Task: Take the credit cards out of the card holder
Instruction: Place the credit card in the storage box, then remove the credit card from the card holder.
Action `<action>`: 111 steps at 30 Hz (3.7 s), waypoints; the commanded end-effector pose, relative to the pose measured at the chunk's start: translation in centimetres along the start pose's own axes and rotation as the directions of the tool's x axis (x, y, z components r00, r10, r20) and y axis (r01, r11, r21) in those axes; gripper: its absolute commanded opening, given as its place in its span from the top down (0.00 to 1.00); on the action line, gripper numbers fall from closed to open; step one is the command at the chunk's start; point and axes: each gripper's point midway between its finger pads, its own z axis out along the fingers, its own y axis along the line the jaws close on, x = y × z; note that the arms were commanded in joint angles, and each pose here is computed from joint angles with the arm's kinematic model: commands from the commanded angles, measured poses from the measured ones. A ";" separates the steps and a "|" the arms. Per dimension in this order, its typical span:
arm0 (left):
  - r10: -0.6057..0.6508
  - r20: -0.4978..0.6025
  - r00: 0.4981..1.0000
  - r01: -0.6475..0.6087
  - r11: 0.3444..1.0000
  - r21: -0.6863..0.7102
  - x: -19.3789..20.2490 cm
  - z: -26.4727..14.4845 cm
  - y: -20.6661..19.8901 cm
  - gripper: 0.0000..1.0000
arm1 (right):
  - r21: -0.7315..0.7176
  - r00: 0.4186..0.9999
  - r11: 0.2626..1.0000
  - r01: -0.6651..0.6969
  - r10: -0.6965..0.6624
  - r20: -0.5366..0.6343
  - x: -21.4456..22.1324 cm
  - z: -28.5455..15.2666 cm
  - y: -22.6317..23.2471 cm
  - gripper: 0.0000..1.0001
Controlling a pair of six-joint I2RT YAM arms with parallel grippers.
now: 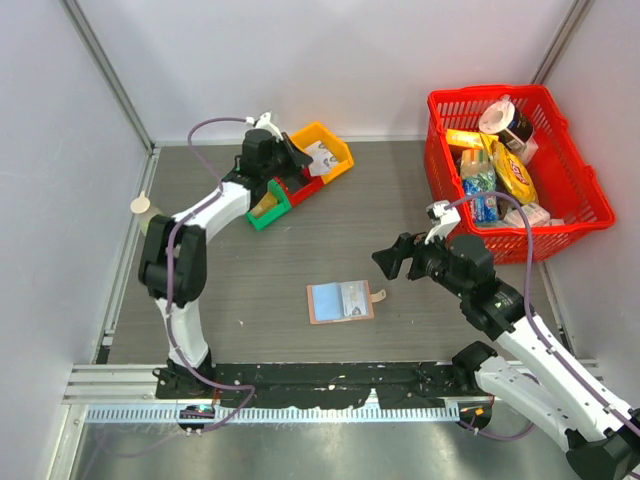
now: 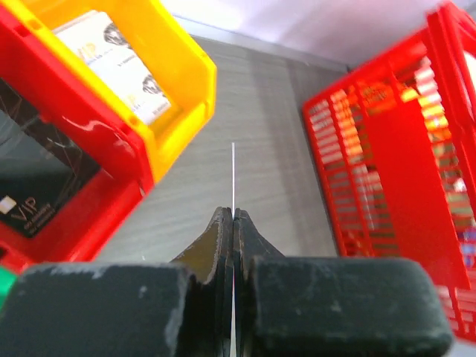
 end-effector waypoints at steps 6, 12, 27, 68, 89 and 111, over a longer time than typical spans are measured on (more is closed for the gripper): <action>-0.066 0.161 0.985 0.076 0.995 -0.061 -5.7 9.1 3.1 1.00 | 0.038 0.990 0.999 -0.039 0.033 0.138 -2.1 0.0 -0.7 0.09; -0.045 0.193 0.980 0.073 0.988 -0.139 -5.6 12.5 6.3 0.99 | 0.051 0.991 0.998 -0.040 0.034 0.128 -1.5 0.1 -1.1 0.09; 0.057 0.147 0.988 -0.029 0.982 -0.187 -6.8 12.3 6.2 0.50 | 0.151 0.997 0.988 -0.018 0.007 0.075 -1.0 -0.4 -2.8 0.09; -0.140 -0.447 0.883 0.200 0.976 0.088 26.5 -14.4 -8.4 0.41 | 0.146 0.870 0.984 -0.105 0.162 -0.465 15.6 7.9 -2.5 0.82; -0.295 -0.417 0.859 0.276 0.955 -0.108 30.9 -14.1 -1.8 0.58 | 0.221 0.802 0.965 -0.138 0.240 -0.547 20.9 6.4 -4.3 0.86; -0.338 -0.431 0.837 0.349 0.936 -0.056 31.5 -13.4 -2.8 0.81 | 0.221 0.788 0.965 -0.145 0.247 -0.564 21.6 6.4 -4.3 0.87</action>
